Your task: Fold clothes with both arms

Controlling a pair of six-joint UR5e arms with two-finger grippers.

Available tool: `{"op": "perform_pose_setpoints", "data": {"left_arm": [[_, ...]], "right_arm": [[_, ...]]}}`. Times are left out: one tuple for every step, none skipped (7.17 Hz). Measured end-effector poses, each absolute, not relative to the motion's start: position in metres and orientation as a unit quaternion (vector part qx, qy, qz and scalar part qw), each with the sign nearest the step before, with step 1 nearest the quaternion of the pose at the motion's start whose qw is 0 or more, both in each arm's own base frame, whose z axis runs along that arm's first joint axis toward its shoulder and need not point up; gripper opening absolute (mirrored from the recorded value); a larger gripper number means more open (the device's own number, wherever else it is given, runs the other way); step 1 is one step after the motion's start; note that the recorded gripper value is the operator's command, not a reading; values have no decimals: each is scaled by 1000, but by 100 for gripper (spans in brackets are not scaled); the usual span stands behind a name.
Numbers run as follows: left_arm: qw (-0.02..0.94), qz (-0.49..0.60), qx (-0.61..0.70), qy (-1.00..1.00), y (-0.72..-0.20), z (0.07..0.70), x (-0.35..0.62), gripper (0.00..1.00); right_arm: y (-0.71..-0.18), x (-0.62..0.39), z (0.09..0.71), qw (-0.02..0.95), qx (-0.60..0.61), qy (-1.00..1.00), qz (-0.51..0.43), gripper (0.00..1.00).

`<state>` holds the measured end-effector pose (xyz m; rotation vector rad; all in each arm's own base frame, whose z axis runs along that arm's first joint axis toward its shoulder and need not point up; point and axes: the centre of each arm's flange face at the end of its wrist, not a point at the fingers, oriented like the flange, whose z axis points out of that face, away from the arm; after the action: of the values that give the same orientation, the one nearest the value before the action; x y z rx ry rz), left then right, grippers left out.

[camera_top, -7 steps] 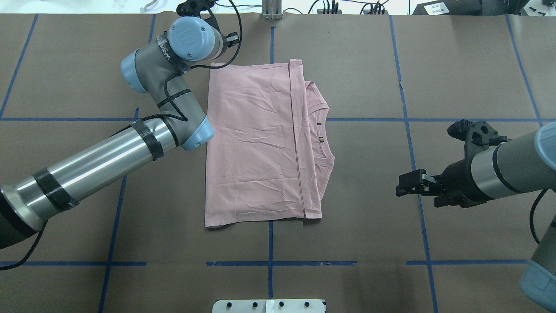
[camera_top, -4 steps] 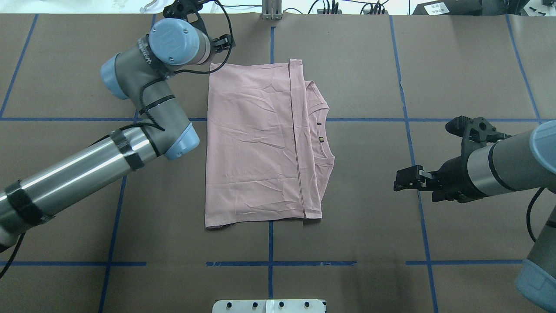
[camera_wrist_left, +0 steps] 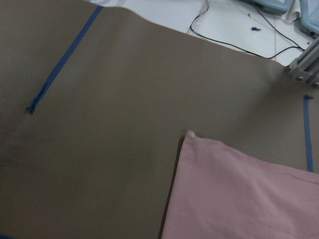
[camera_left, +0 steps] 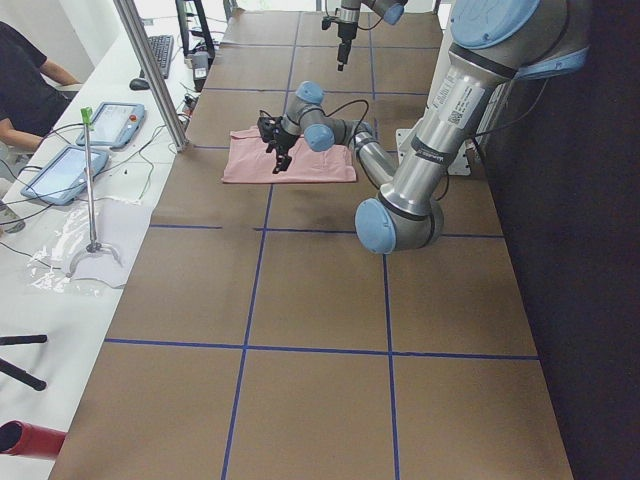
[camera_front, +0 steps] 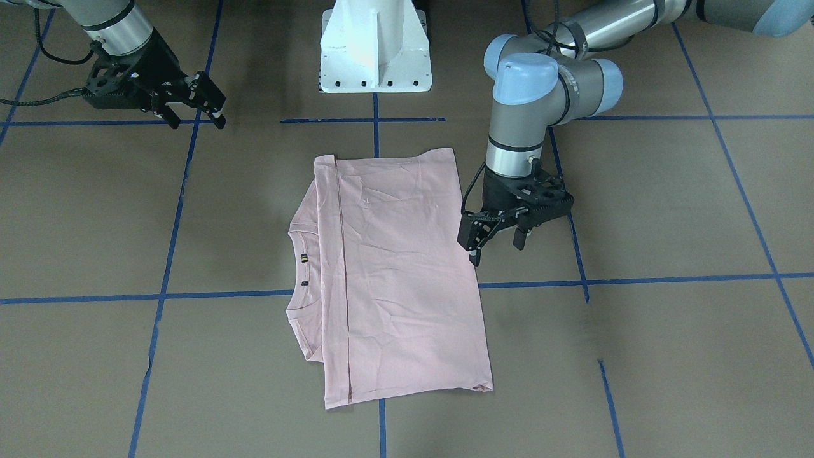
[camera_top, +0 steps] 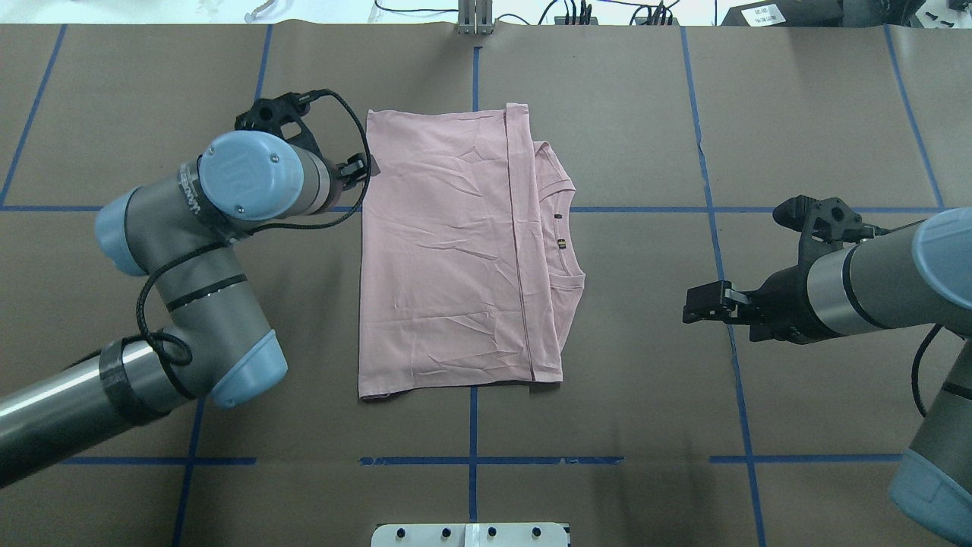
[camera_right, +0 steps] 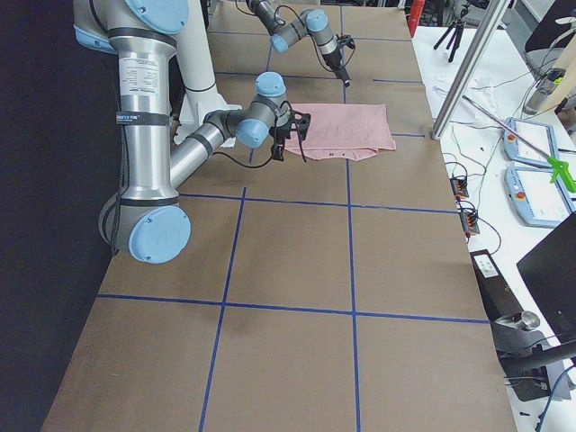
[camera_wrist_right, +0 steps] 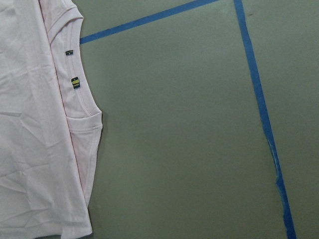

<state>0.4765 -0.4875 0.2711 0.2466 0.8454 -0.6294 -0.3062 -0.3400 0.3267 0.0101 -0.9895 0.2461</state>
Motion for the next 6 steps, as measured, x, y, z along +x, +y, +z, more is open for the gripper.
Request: {"op": "perform_pose_setpoints", "data": {"left_arm": [[857, -321, 80, 395, -446, 279, 491, 100], [856, -335, 46, 390, -403, 287, 505, 100], [856, -345, 20, 383, -369, 291, 519, 100], [858, -348, 2, 377, -344, 293, 531, 100], [861, -345, -9, 374, -325, 291, 542, 100], [863, -338, -17, 374, -310, 289, 551, 100]], "right_arm": [[-341, -308, 327, 873, 6, -473, 118, 100], [-342, -308, 327, 873, 6, -473, 119, 100], [-343, -309, 325, 872, 7, -475, 118, 100], [-344, -309, 323, 871, 8, -477, 118, 100], [-344, -310, 321, 870, 9, -478, 117, 100], [-344, -310, 321, 870, 10, -479, 117, 100]]}}
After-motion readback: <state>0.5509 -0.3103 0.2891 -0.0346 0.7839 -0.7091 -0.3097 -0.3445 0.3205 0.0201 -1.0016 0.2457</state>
